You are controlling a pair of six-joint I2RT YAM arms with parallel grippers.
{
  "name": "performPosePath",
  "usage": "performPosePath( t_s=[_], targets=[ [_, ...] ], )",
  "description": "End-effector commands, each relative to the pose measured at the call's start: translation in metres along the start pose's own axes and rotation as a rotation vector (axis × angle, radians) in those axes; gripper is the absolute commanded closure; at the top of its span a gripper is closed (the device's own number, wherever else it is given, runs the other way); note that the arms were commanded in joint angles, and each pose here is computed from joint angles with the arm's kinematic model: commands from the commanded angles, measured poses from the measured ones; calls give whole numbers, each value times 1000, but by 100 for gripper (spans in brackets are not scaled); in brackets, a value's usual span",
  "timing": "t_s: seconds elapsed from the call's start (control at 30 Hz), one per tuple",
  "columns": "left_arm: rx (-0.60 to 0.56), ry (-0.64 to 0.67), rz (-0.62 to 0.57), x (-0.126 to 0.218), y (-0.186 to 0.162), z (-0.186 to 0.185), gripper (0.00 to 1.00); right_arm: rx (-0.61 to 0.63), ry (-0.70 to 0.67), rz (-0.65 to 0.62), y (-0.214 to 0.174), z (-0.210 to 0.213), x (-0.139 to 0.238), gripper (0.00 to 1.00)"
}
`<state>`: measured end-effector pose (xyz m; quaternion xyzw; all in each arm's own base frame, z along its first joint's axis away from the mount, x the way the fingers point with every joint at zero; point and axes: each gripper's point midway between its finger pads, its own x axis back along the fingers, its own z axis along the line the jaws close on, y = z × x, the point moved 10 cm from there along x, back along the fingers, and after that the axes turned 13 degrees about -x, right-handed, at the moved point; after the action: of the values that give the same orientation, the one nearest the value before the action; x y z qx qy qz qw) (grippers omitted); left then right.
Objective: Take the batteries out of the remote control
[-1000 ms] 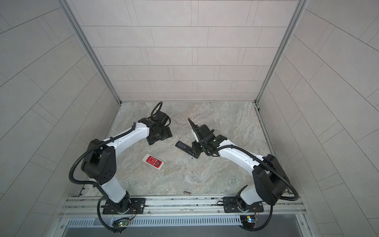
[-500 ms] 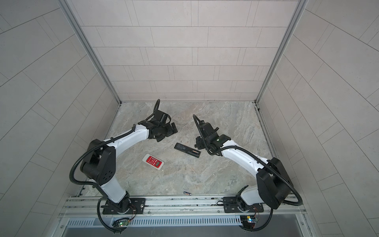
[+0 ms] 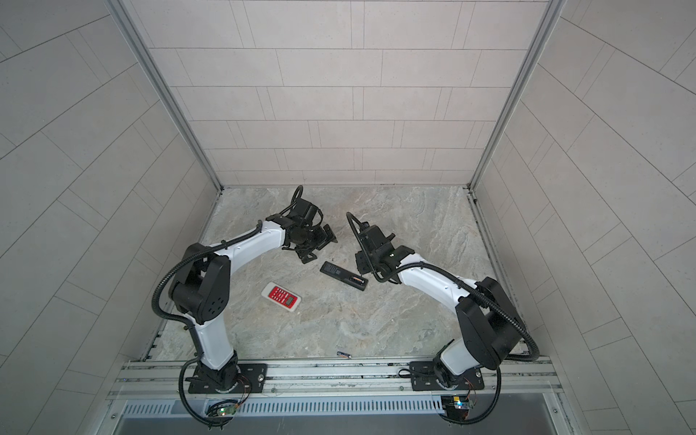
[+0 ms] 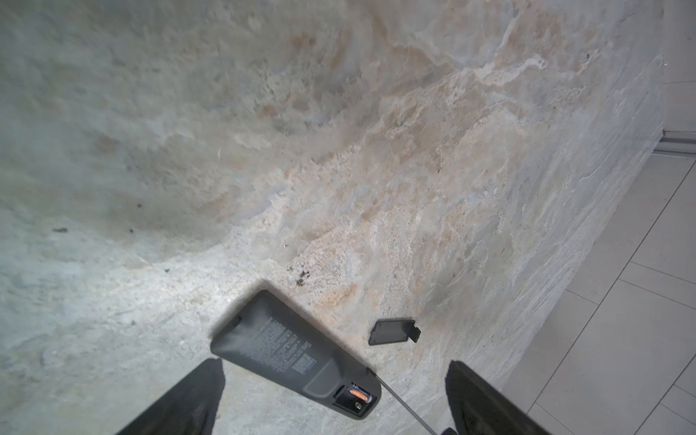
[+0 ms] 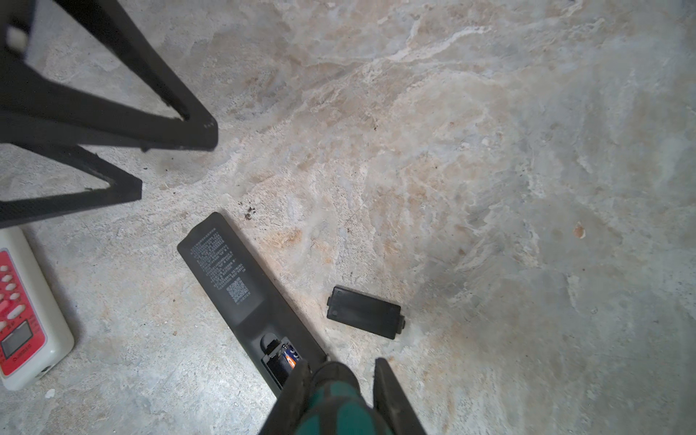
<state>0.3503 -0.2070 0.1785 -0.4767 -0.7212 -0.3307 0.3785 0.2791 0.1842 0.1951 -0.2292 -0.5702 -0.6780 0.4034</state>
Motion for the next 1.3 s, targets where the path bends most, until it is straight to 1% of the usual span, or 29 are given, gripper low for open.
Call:
performPosePath(
  t_s=[0.0,0.13,0.23,0.3,0.37,0.4,0.53,0.6,0.7,0.87,0.93,1.07,1.2,1.27],
  targets=[
    [100,9,24,6,-3,-7,0,-11,6,-23,7,6,4,100],
    [150,55,61,4,-9,-5,0,-9,25,-12,-1,13,5,100],
    [162,114,85,4,-16,-8,0,-45,42,-30,-4,13,9,100],
    [161,130,110,2,-21,-12,0,-69,47,-34,-6,12,13,100],
    [178,142,148,-3,-27,-15,2,-82,39,-38,-9,10,16,100],
    [176,142,165,-7,-31,-17,4,-85,26,-44,-9,9,18,100],
    [161,165,202,-20,-47,-25,7,-101,-26,-126,-10,-1,35,100],
    [159,180,211,-25,-55,-27,8,-109,-17,-184,-11,-5,48,100],
    [165,197,226,-33,-65,-31,10,-93,29,-225,-16,-9,58,100],
    [207,211,233,-49,-72,-34,11,-76,52,-187,-25,-9,53,100],
    [216,214,237,-56,-73,-35,16,-72,70,-183,-29,-8,52,100],
    [236,229,243,-65,-77,-36,18,-53,84,-184,-31,-6,51,100],
    [259,234,252,-72,-79,-34,23,-25,116,-196,-32,0,51,100],
    [268,236,260,-76,-81,-34,24,-17,140,-201,-34,3,50,100]
  ],
)
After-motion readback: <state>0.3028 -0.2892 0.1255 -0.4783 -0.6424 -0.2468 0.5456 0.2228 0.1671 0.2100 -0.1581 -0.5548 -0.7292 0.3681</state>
